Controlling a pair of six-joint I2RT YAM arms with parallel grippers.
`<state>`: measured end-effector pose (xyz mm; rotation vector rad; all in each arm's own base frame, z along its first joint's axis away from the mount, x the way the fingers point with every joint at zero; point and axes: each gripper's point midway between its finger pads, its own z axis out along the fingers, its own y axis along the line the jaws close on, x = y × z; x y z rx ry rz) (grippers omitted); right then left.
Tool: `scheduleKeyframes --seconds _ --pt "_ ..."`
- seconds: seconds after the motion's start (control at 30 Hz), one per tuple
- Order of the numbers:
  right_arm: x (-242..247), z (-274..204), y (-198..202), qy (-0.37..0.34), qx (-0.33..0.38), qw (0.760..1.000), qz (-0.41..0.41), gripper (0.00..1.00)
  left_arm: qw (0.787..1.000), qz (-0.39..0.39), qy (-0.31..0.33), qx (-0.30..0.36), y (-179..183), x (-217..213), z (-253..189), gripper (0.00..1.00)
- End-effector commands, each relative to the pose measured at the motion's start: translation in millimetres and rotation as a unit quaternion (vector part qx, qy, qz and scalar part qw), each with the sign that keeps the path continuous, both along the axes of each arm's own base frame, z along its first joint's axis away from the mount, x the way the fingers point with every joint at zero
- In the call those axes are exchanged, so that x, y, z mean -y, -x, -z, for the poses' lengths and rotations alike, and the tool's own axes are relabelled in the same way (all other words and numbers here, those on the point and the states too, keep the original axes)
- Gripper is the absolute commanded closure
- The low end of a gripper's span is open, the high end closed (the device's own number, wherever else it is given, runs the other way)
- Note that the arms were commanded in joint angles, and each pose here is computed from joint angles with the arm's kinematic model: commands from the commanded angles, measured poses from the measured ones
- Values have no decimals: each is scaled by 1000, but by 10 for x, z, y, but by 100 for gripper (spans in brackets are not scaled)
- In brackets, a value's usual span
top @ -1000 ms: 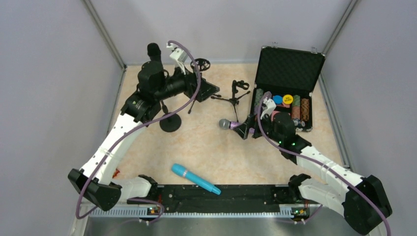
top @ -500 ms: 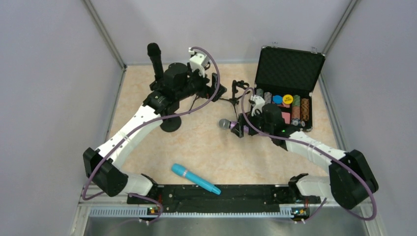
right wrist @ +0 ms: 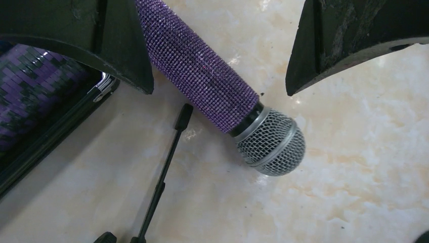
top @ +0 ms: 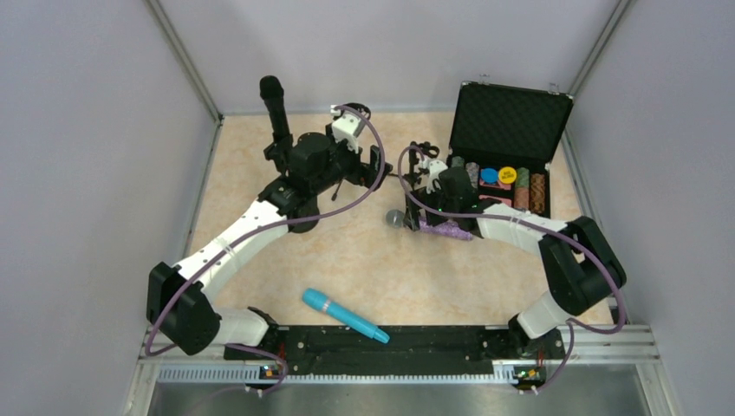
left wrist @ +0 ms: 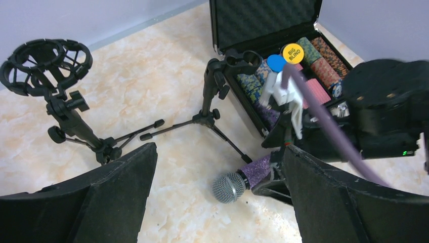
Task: Attach the microphones to the stand
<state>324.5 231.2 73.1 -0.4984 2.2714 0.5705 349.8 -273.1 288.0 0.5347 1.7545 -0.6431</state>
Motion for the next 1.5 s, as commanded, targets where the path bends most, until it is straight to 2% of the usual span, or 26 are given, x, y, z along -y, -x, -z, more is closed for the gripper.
scheduleKeyframes --seconds 0.0,0.27,0.63,0.73,0.8,0.97,1.03,1.27,1.47 --pt "35 81 -92 50 6 999 -1 1 997 7 39 63 29 12 -427 1" --pt "46 282 95 117 5 993 -19 6 997 7 41 72 65 -17 -487 1" --pt "22 536 500 184 -32 982 -37 32 995 -8 40 87 89 -109 -547 1" --pt "-48 531 607 193 -32 979 -51 36 995 -13 40 86 81 -122 -545 1" --pt "-93 534 665 187 -39 980 -56 37 995 -16 41 87 76 -132 -553 1" --pt "-202 582 849 157 -72 982 -75 56 995 -22 37 91 68 -161 -550 1" --pt "-202 605 945 155 -84 981 -77 61 995 -26 36 93 66 -179 -558 1" --pt "-164 599 1168 153 -83 982 -76 59 994 -34 34 101 65 -218 -577 1" --pt "-136 469 1095 147 -57 986 -60 45 993 -40 29 103 67 -246 -534 1"
